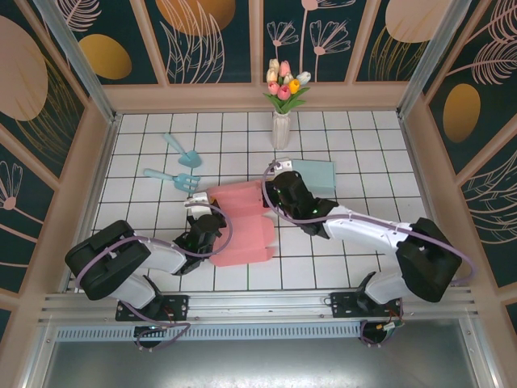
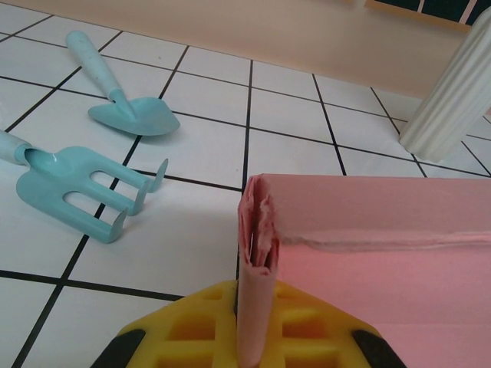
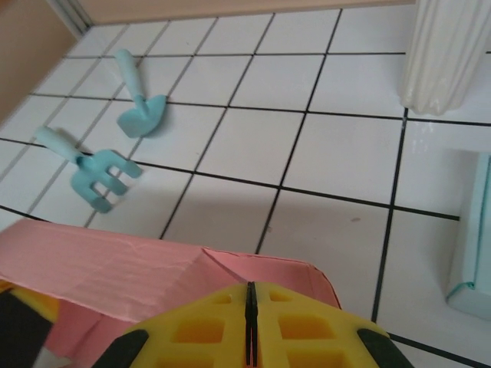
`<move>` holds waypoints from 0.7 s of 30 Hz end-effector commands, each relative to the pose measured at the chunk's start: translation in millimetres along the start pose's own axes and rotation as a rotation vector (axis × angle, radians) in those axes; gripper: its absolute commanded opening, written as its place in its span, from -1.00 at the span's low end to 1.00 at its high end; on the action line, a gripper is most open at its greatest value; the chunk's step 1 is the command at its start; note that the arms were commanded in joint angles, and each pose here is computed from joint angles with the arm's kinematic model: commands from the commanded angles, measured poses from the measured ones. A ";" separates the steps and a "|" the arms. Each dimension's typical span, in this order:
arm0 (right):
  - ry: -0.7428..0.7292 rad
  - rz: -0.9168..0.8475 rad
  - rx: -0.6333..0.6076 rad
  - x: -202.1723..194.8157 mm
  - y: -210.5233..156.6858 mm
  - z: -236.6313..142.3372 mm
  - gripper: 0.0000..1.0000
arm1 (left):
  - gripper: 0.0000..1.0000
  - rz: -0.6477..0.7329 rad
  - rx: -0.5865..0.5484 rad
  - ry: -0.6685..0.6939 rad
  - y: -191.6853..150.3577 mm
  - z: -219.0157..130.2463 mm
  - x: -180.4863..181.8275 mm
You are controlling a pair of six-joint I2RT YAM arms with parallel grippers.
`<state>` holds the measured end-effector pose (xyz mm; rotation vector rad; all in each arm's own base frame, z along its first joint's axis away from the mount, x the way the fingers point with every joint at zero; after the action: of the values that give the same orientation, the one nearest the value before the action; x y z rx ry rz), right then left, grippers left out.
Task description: Fold the paper box
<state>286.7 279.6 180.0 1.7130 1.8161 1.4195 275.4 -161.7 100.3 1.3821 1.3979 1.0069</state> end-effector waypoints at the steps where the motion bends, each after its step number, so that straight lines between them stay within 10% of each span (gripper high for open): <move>1: -0.063 -0.053 0.013 -4.0 -0.1 6.4 -0.78 | -1.00 -0.050 -0.016 -0.016 8.8 -2.0 -1.8; 21: 0.029 -0.008 0.070 11.3 -32.3 -3.0 -0.71 | -1.00 -0.058 0.056 0.046 3.8 0.7 1.6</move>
<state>271.4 303.8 155.8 1.6874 1.9568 1.3741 276.1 -164.6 101.8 1.3853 1.4518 0.9598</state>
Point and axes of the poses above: each hand's point on the last joint's axis, 136 mm out from that joint toward the fingers, its own z axis out along the fingers, its own x axis along the line the jaws close on, y = z × x, the point moved 3 cm from there along -z, back along the fingers, and after that the axes turned 12 degrees about z, right-handed, at the moved point
